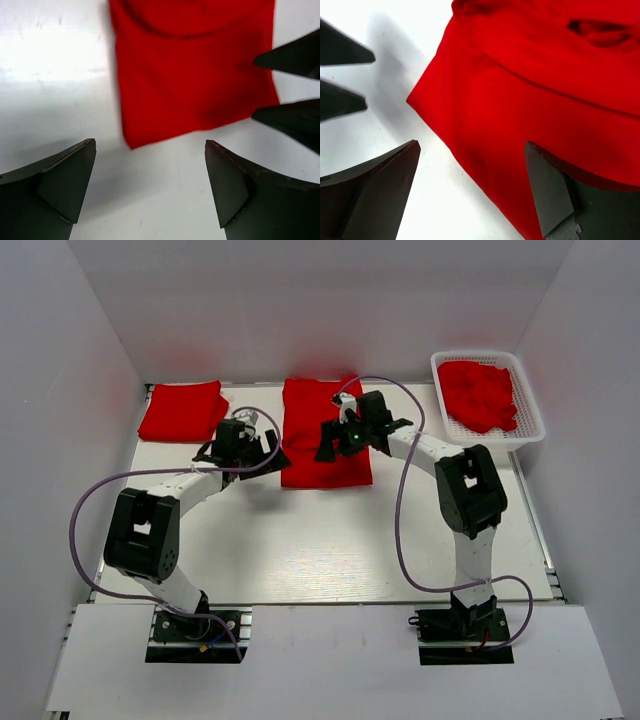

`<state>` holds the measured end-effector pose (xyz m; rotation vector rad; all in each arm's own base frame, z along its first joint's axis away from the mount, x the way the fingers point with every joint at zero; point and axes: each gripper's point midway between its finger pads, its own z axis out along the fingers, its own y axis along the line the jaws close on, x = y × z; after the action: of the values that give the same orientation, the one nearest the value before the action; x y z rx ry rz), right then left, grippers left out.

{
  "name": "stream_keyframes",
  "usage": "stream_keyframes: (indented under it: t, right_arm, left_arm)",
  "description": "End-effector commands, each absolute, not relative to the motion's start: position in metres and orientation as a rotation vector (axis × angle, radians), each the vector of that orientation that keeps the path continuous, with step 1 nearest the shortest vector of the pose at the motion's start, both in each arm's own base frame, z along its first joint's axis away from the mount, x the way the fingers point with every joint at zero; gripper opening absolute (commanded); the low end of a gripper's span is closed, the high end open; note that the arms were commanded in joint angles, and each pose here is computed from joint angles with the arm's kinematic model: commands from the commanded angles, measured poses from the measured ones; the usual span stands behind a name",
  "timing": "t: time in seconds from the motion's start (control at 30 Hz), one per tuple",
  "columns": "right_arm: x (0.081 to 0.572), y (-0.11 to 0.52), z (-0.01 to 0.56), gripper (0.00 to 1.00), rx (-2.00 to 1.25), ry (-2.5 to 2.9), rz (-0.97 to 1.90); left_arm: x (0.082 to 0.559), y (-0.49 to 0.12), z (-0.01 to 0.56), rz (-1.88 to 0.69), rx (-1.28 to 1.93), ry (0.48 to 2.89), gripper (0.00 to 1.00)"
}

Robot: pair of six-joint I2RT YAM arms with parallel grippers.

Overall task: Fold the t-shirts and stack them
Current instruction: Grab one side of the 2/3 rectangular tshirt with both arms

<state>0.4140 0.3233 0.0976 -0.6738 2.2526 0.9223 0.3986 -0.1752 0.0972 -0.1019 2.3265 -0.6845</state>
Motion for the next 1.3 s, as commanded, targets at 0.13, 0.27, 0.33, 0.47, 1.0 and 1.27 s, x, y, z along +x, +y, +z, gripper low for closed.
stream_keyframes:
  t: [0.13, 0.27, 0.33, 0.47, 1.0, 1.27]
  right_arm:
    - [0.423, 0.351, 0.08, 0.9, -0.748, 2.203, 0.965]
    - [0.429, 0.364, 0.073, 0.9, -0.776, 2.177, 0.994]
    - [0.431, 0.367, 0.065, 0.9, -0.764, 2.182, 0.994]
    - [0.449, 0.37, 0.067, 0.9, -0.72, 2.132, 0.963]
    - [0.536, 0.392, 0.102, 0.9, -0.554, 1.765, 0.883]
    - [0.564, 0.376, 0.139, 0.9, -0.42, 1.752, 0.785]
  left_arm:
    - [0.353, -0.153, 0.103, -0.618, -0.112, 2.324, 1.0]
    - [0.338, -0.147, 0.098, -0.601, -0.122, 2.338, 1.0]
    - [0.333, -0.144, 0.092, -0.588, -0.129, 2.349, 1.0]
    - [0.332, -0.144, 0.089, -0.591, -0.14, 2.351, 1.0]
    - [0.345, -0.152, 0.072, -0.629, -0.124, 2.397, 1.0]
    - [0.362, -0.158, 0.08, -0.631, -0.091, 2.388, 1.0]
